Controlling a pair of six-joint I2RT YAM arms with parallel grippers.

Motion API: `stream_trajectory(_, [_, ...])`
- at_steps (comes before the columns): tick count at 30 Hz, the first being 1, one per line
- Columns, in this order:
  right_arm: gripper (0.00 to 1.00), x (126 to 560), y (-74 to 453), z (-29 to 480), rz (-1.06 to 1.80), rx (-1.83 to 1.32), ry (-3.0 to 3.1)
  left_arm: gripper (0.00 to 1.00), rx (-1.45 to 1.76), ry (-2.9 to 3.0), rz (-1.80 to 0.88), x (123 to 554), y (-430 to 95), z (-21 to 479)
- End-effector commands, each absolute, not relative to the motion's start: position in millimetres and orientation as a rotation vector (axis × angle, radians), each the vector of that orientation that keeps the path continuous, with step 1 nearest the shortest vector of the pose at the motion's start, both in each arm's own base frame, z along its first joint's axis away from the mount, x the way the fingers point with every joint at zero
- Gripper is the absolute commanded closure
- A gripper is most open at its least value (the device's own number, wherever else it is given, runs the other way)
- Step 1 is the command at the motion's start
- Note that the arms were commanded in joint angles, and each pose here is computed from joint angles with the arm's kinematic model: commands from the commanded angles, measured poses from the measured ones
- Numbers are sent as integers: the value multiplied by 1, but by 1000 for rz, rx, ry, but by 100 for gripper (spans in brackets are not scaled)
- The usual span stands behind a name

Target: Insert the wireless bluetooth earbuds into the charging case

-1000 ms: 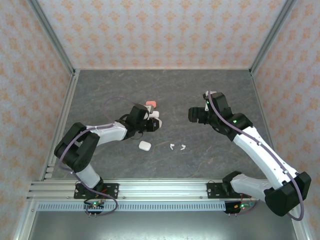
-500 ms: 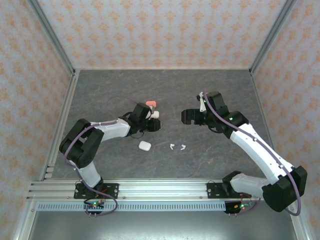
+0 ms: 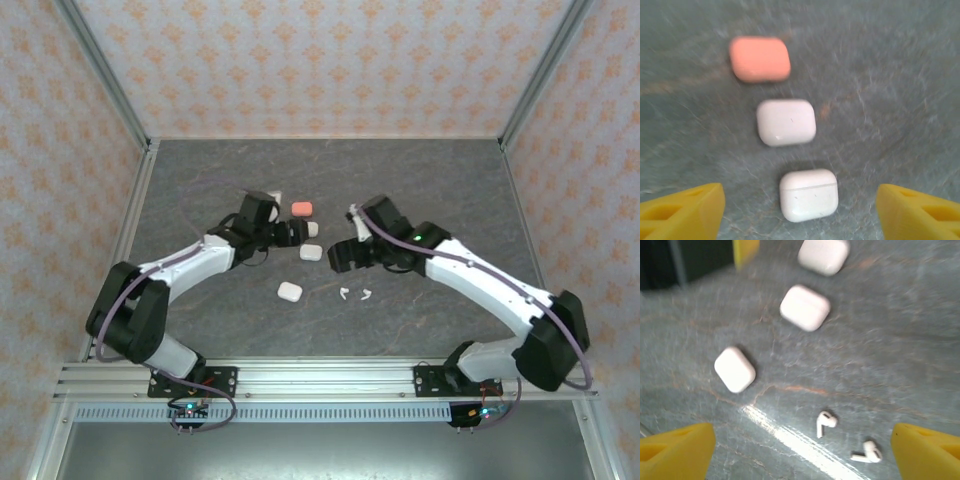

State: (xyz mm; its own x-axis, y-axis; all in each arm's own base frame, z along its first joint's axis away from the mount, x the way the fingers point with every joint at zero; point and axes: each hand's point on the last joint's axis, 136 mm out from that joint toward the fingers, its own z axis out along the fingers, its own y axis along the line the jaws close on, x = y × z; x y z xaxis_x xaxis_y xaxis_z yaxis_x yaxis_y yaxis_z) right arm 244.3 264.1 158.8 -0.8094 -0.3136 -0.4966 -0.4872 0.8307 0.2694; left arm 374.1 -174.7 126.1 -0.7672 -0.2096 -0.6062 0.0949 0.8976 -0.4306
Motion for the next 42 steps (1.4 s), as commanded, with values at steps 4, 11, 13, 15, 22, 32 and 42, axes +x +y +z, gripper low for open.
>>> stream_trajectory(4, [0,237,318,130,375,-878,2561,17,-317,2340,-529,381,-113,139])
stream_trajectory(11, [1,229,358,84,245,-1155,2587,15,-461,2324,-509,378,-80,135])
stream_trajectory(13, [1,223,367,69,221,-1243,2609,15,-474,2331,-502,376,-76,132])
stream_trajectory(15, [1,217,374,58,189,-1323,2613,15,-480,2333,-503,374,-74,130])
stream_trajectory(22, [1,209,377,28,110,-1453,2627,14,-488,2333,-500,370,-71,131])
stream_trajectory(32, [31,219,375,14,42,-1440,2606,14,-473,2326,-504,370,-71,136])
stream_trajectory(42, [49,245,385,29,89,-1290,2529,15,-440,2316,-522,368,-73,144])
